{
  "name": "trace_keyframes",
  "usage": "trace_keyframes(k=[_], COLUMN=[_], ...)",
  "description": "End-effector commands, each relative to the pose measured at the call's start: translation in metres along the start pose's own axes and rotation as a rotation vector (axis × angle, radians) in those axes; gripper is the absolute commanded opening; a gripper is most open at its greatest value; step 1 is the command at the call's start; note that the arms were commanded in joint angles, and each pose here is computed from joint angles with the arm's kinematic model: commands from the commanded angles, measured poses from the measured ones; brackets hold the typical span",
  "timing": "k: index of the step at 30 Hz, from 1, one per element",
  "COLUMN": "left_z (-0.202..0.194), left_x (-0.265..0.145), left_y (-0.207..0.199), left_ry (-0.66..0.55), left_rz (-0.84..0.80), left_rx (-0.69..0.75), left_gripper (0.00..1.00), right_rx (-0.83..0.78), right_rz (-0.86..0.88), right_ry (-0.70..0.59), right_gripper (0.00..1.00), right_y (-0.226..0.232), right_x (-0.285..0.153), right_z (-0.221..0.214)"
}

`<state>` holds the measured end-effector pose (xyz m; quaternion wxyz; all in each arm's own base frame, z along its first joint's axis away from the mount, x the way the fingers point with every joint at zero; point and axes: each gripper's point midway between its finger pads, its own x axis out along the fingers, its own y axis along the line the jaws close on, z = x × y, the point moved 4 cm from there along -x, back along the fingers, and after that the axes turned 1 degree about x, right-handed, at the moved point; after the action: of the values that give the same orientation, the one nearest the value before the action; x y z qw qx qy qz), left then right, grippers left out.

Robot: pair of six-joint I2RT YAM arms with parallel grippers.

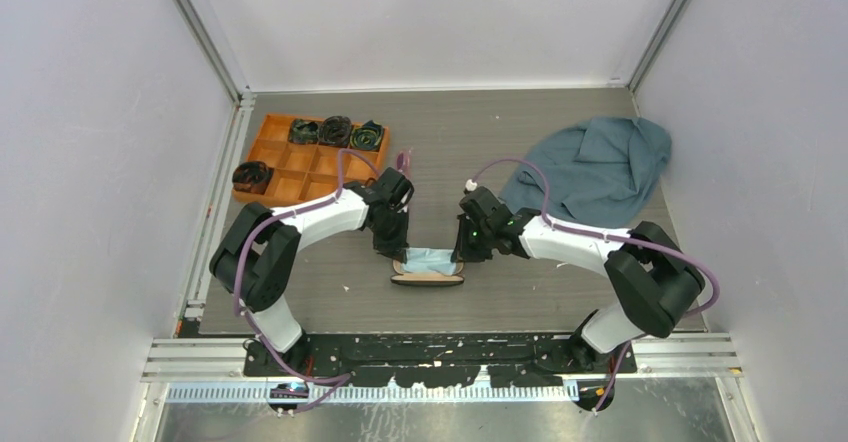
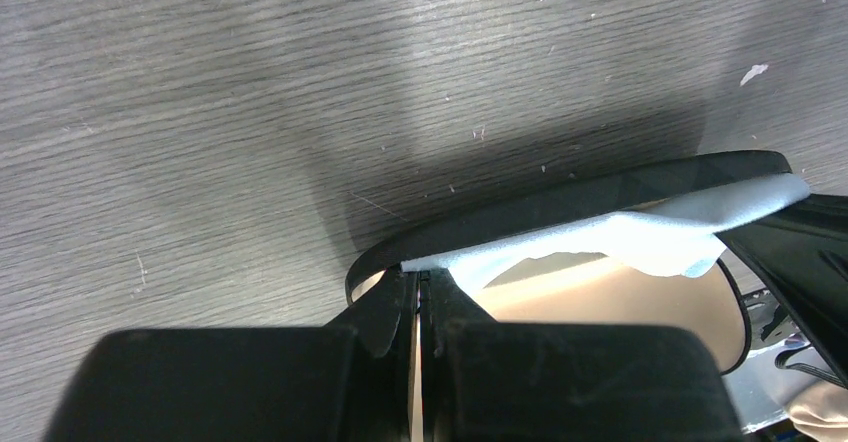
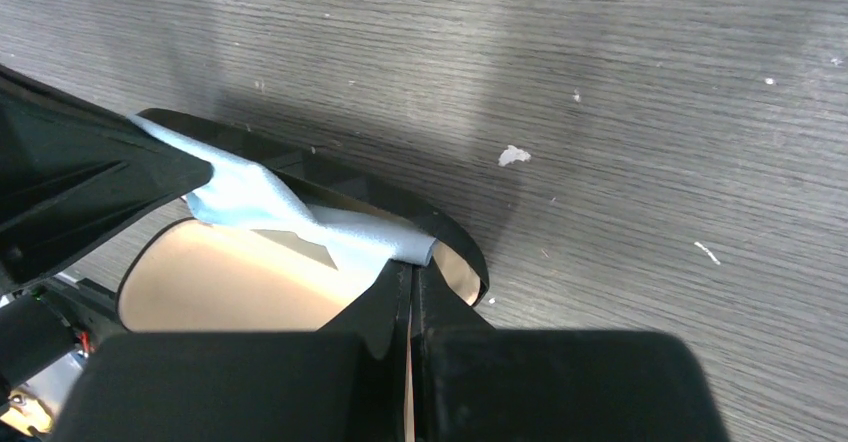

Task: Organize the sunglasses
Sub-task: Place the glasses cleaning cloth in the sunglasses case.

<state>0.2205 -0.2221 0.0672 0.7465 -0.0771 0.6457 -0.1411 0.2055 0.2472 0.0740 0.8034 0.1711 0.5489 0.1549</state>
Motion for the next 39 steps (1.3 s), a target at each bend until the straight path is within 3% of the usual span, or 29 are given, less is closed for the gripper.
trace_keyframes(k=[1, 30, 39], left_z=[0.007, 0.014, 0.012], left_x=[-0.012, -0.001, -0.015], left_y=[-0.002, 0.006, 0.002], left_ry=[-0.043, -0.009, -0.020], left_rz=[0.004, 0.085, 0.066], left_rx=[0.028, 0.063, 0.064], left_gripper=[0.00, 0.01, 0.14], right_rx=[-0.010, -0.052, -0.048], right_rz=[-0.021, -0.143, -0.131], right_ry=[0.005, -0.074, -0.079], right_gripper=[0.01, 0.03, 0.15], right_y=[-0.003, -0.016, -0.014], right_x=[0.007, 0.022, 0.014], right_z=[-0.002, 0.015, 0.016])
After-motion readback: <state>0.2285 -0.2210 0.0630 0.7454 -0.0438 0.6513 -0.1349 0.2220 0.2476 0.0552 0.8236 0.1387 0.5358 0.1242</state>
